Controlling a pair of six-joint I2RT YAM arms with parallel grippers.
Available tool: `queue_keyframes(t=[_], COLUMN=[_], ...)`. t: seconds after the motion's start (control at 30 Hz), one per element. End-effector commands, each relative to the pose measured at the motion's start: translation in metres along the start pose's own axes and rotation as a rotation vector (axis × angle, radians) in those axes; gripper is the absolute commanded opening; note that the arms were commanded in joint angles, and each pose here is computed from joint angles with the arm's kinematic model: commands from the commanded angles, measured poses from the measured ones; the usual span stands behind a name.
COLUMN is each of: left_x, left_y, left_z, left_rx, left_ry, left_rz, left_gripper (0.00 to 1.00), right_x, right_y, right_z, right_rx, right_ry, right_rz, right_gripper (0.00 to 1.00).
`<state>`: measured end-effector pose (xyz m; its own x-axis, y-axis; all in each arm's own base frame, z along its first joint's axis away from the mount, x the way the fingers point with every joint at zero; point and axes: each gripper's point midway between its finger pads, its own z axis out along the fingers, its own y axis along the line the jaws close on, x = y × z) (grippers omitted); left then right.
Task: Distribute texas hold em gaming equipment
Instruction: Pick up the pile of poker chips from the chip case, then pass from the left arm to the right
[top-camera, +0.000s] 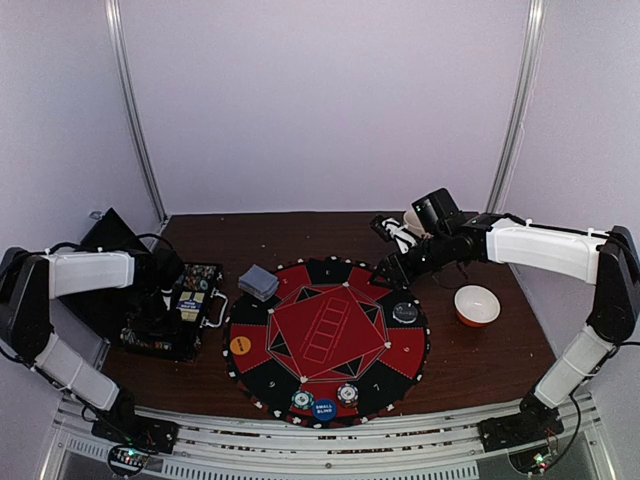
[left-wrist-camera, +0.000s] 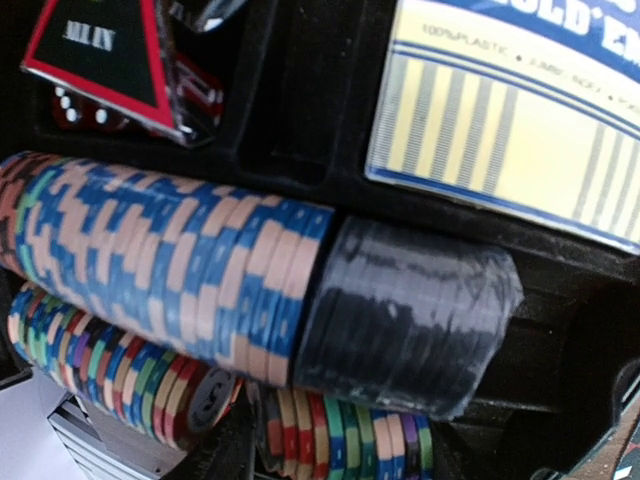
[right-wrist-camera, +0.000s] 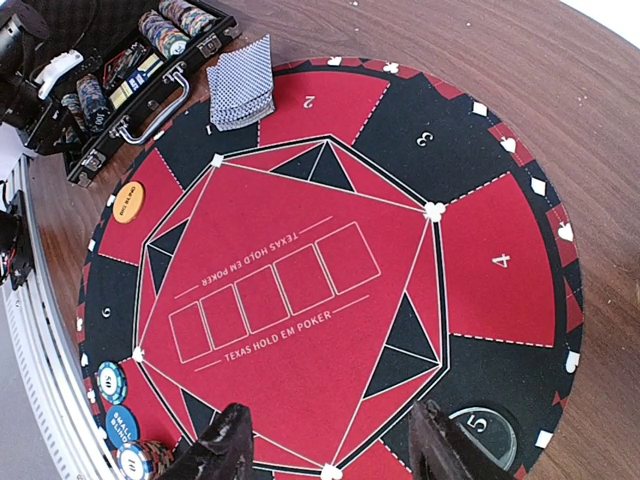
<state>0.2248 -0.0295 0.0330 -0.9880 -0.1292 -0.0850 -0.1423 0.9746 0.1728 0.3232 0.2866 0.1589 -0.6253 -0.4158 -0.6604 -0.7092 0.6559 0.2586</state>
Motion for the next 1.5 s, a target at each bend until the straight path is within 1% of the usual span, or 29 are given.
queue_keyframes(t=[0.0,0.07,0.13,0.17,0.23,0.27,0.37,0.5,0.57,0.63,0.77,0.83,0.9,0.97,1.07,1.13,1.23,1.27,1.33,1.4,1.47], left_x=[-0.001,-0.002,-0.004,-0.005,-0.008,-0.009,-0.013,-0.028,-0.039,-0.047,-0.057,-0.061,-0.063,-0.066,-0.065,-0.060,-0.051,-0.049,-0.043,-0.037,-0.033], left_y=[-0.003,-0.006,-0.008,-0.008,-0.007,-0.004,0.000,0.002,-0.007,-0.034,-0.119,-0.158,-0.186,-0.204,-0.220,-0.230,-0.235,-0.234,-0.232,-0.229,-0.228], left_z=[0.007,0.008,0.009,0.008,0.003,-0.002,-0.023,-0.071,-0.099,-0.126,-0.177,-0.199,-0.215,-0.221,-0.208,-0.207,-0.215,-0.218,-0.219,-0.215,-0.213], left_rx=[0.040,0.048,0.055,0.059,0.057,0.052,0.060,0.102,0.164,0.284,0.620,0.828,1.012,1.126,1.152,1.196,1.270,1.284,1.295,1.300,1.311], left_ry=[0.023,0.028,0.025,0.021,0.001,-0.010,-0.047,-0.147,-0.217,-0.272,-0.364,-0.392,-0.410,-0.420,-0.386,-0.374,-0.363,-0.363,-0.359,-0.350,-0.347], left_rz=[0.011,0.014,0.014,0.013,0.011,0.006,-0.016,-0.041,-0.036,-0.016,0.064,0.087,0.101,0.113,0.147,0.177,0.208,0.214,0.224,0.224,0.220], left_gripper=[0.51,0.44,0.33,0.25,0.06,0.00,0.00,0.00,0.00,0.00,0.00,0.00,0.00,0.00,0.00,0.00,0.00,0.00,0.00,0.00,0.00], right_x=[-0.008,-0.009,-0.009,-0.009,-0.009,-0.010,-0.011,-0.016,-0.019,-0.021,-0.038,-0.052,-0.067,-0.078,-0.084,-0.080,-0.079,-0.085,-0.103,-0.114,-0.116], right_y=[0.001,0.001,0.001,0.000,0.001,0.001,0.002,0.002,0.003,0.007,0.017,0.030,0.049,0.073,0.115,0.145,0.182,0.189,0.190,0.190,0.192], right_z=[-0.004,-0.004,-0.005,-0.006,-0.006,-0.006,-0.008,-0.010,-0.011,-0.013,-0.019,-0.022,-0.021,-0.014,0.009,0.027,0.045,0.049,0.058,0.073,0.085], right_rx=[-0.010,-0.010,-0.009,-0.007,-0.008,-0.009,-0.009,-0.009,-0.013,-0.028,-0.044,-0.049,-0.062,-0.081,-0.121,-0.186,-0.287,-0.285,-0.254,-0.239,-0.245], right_ry=[-0.015,-0.018,-0.021,-0.021,-0.023,-0.023,-0.027,-0.033,-0.039,-0.049,-0.112,-0.161,-0.211,-0.252,-0.279,-0.291,-0.348,-0.384,-0.447,-0.456,-0.437], right_rz=[-0.012,-0.014,-0.016,-0.015,-0.015,-0.015,-0.017,-0.019,-0.024,-0.028,-0.046,-0.091,-0.172,-0.274,-0.490,-0.633,-0.789,-0.802,-0.779,-0.773,-0.794], right_gripper=[0.56,0.56,0.56,0.56,0.56,0.56,0.56,0.55,0.55,0.55,0.55,0.54,0.54,0.54,0.55,0.59,0.65,0.68,0.70,0.73,0.75])
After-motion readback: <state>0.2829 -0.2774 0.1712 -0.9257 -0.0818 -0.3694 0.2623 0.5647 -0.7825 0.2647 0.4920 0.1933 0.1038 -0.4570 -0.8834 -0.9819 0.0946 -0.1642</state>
